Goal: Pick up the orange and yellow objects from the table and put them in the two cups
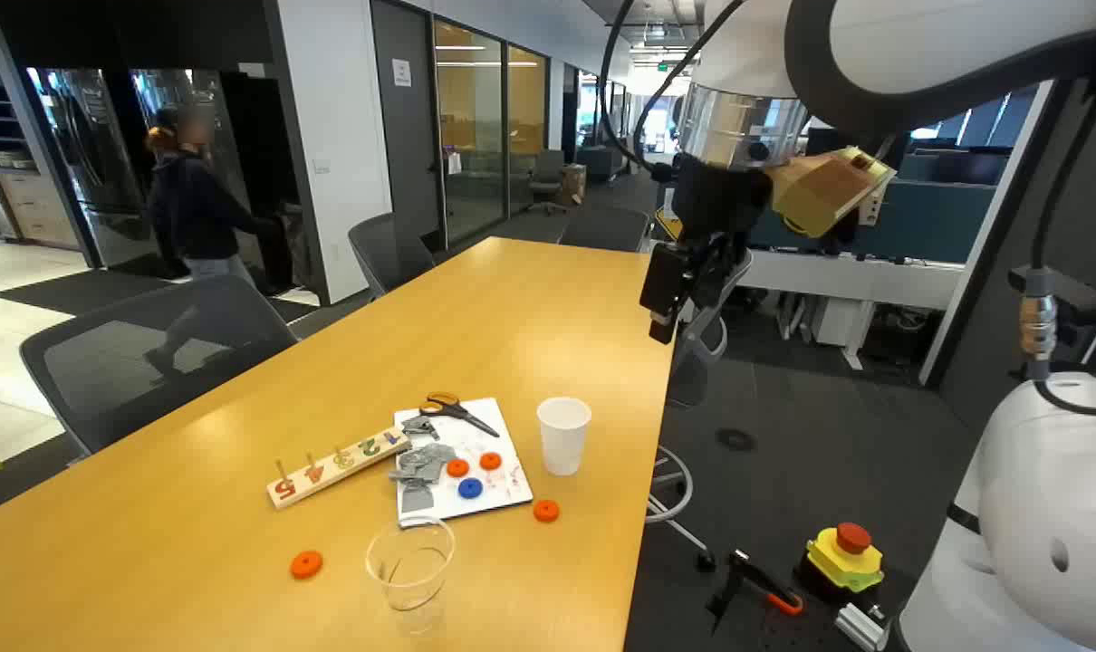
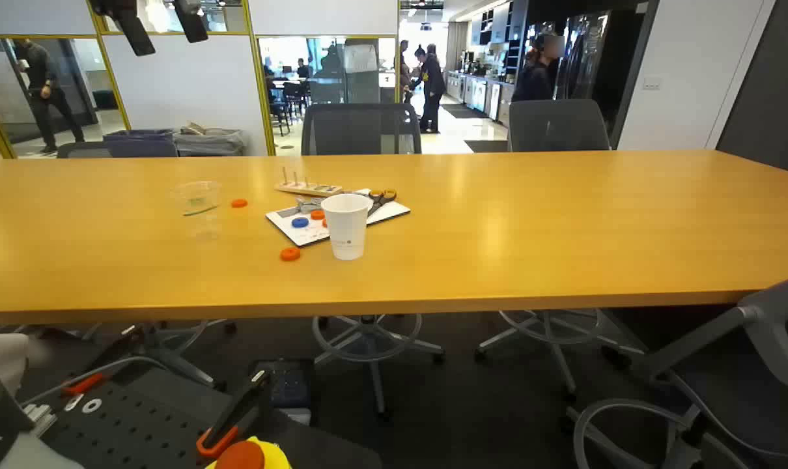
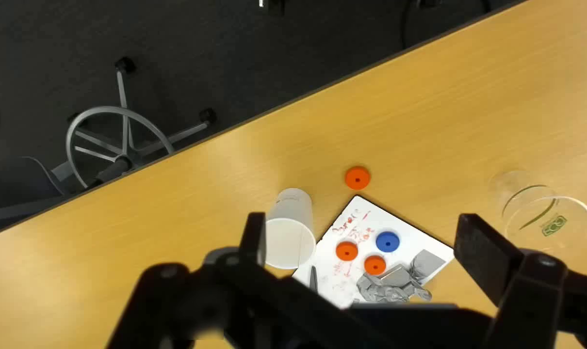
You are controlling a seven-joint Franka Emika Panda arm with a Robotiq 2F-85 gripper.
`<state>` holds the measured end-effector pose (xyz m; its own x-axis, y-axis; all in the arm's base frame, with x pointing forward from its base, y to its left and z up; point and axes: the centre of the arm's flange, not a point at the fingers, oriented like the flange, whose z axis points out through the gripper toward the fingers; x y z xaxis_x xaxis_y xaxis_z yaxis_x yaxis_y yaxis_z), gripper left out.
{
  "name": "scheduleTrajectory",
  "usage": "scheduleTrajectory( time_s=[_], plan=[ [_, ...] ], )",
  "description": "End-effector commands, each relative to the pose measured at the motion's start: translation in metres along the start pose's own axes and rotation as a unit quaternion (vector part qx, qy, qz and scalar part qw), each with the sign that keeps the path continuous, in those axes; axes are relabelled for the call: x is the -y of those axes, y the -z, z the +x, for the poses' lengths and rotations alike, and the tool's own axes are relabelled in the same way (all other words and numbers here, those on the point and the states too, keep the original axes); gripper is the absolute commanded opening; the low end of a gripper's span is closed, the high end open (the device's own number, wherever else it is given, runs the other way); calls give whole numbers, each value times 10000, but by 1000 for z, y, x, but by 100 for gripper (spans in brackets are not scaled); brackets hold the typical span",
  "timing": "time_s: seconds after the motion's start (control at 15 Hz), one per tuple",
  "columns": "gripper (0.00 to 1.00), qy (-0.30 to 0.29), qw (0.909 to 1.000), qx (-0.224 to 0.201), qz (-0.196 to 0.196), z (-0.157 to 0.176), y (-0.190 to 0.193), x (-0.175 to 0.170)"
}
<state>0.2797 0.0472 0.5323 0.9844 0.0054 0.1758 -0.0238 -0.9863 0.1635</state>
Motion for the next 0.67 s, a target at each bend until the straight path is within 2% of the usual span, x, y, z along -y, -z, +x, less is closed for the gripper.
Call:
scheduleTrajectory(
  time_s=[0.0, 0.4, 0.6],
  plan=[
    [100, -2, 10000, -36, 4, 1, 3, 0],
    [100, -8, 9999, -120, 21, 1, 9, -1],
    [100, 53, 9999, -1, 163, -4, -21, 0]
  ],
)
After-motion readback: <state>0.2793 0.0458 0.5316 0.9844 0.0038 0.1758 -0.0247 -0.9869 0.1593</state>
